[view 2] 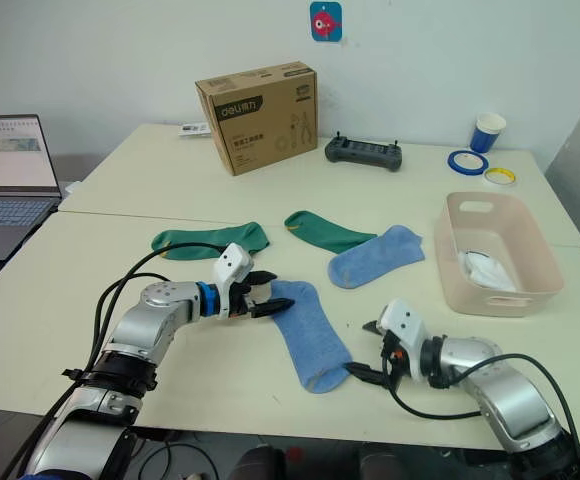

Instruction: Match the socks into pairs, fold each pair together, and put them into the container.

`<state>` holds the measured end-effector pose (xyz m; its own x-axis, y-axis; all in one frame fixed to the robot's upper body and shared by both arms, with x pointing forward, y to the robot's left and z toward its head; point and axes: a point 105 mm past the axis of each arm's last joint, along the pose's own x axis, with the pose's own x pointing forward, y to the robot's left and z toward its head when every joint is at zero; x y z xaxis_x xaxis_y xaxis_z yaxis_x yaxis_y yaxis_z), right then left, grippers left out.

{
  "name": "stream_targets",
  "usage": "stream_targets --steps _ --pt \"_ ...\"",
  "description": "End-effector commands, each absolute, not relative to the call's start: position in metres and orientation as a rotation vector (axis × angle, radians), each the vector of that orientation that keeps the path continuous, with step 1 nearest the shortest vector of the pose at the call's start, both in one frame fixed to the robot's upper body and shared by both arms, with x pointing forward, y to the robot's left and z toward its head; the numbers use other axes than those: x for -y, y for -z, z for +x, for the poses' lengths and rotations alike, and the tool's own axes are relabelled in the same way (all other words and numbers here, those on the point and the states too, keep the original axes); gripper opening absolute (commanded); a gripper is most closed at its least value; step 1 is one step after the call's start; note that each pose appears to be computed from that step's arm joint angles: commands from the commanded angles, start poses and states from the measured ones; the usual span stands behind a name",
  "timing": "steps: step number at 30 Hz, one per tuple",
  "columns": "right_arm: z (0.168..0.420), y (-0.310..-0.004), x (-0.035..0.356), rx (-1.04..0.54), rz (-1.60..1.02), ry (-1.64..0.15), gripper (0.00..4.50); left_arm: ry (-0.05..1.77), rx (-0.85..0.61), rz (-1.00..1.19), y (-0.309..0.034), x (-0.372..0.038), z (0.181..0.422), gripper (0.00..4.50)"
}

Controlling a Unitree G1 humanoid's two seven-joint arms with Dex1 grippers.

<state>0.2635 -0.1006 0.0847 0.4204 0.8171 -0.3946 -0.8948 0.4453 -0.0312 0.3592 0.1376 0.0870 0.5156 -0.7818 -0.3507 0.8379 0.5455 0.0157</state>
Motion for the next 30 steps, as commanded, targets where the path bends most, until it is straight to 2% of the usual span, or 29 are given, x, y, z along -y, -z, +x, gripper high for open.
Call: stream_targets --steps 1,5,6,7,9,15,18,19,28,29,30 --pt "0.263 -0.093 0.099 -0.314 -0.253 -1.117 4.50 1.000 -0.306 0.197 -0.092 -0.135 0.355 4.45" --pt "0.249 -0.086 0.099 -0.369 -0.301 -1.196 4.50 0.999 -0.319 0.199 -0.090 -0.136 0.351 4.45" --pt "0.248 -0.085 0.099 -0.372 -0.313 -1.205 4.50 0.997 -0.323 0.201 -0.089 -0.137 0.350 4.06" --pt "0.248 -0.084 0.100 -0.371 -0.352 -1.211 4.50 0.996 -0.331 0.207 -0.088 -0.138 0.350 3.90" --pt "0.248 -0.078 0.096 -0.363 -0.420 -1.231 4.50 0.991 -0.336 0.211 -0.086 -0.139 0.350 3.27" --pt "0.253 -0.071 0.089 -0.343 -0.440 -1.233 4.50 1.001 -0.351 0.222 -0.084 -0.138 0.350 1.37" --pt "0.252 -0.069 0.086 -0.329 -0.468 -1.266 3.87 1.011 -0.356 0.229 -0.082 -0.138 0.349 0.40" --pt "0.252 -0.070 0.084 -0.319 -0.457 -1.276 3.52 1.013 -0.356 0.230 -0.082 -0.137 0.349 0.04" --pt "0.255 -0.071 0.079 -0.284 -0.482 -1.343 0.27 1.081 -0.344 0.269 -0.086 -0.123 0.353 0.00" --pt "0.255 -0.072 0.080 -0.281 -0.481 -1.347 0.02 1.099 -0.333 0.279 -0.088 -0.120 0.354 0.00" --pt "0.255 -0.074 0.079 -0.282 -0.468 -1.355 0.02 1.130 -0.313 0.291 -0.092 -0.116 0.354 0.00"
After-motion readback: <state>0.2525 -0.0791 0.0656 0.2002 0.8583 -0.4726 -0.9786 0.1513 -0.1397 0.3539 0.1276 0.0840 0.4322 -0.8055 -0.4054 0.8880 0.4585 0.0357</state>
